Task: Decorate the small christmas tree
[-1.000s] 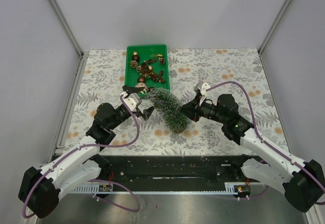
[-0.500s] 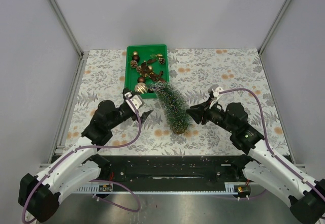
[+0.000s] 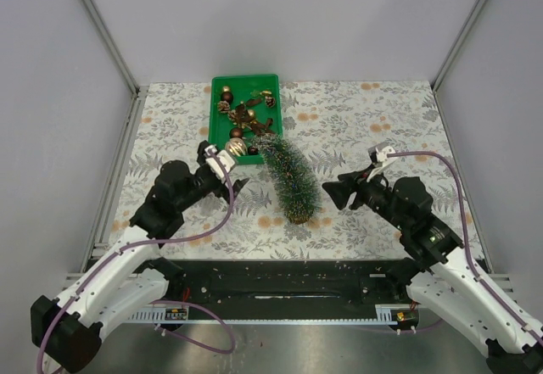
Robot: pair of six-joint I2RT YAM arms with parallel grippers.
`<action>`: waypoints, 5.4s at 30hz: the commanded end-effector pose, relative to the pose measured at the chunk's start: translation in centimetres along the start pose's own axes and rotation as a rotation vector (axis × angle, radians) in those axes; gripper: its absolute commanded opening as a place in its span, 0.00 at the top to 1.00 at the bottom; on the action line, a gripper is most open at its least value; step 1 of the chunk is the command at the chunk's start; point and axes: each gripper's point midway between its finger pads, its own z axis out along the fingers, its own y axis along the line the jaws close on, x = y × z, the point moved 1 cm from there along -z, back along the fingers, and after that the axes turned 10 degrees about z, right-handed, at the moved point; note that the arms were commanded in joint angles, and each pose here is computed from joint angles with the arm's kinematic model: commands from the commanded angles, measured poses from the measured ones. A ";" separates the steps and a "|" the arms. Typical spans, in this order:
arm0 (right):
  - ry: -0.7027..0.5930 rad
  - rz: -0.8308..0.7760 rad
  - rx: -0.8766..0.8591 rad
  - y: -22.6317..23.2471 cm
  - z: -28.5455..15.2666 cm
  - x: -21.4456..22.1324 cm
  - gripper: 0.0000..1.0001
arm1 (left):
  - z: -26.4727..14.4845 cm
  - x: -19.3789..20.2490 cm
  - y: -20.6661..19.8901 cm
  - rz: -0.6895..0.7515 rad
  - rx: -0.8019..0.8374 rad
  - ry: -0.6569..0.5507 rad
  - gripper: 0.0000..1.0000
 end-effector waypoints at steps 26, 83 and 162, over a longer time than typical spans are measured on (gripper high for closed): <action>-0.107 0.093 0.359 -13.6 18.5 -17.1 0.21 | -1.4 6.7 14.7 -0.476 -0.227 0.649 0.01; 0.150 0.129 0.927 -30.9 22.1 -1.7 0.98 | -5.5 6.4 12.9 -0.462 -0.217 0.638 0.01; 0.243 0.317 0.973 -37.5 18.2 -3.2 0.35 | -5.5 7.9 11.2 -0.449 -0.148 0.661 0.01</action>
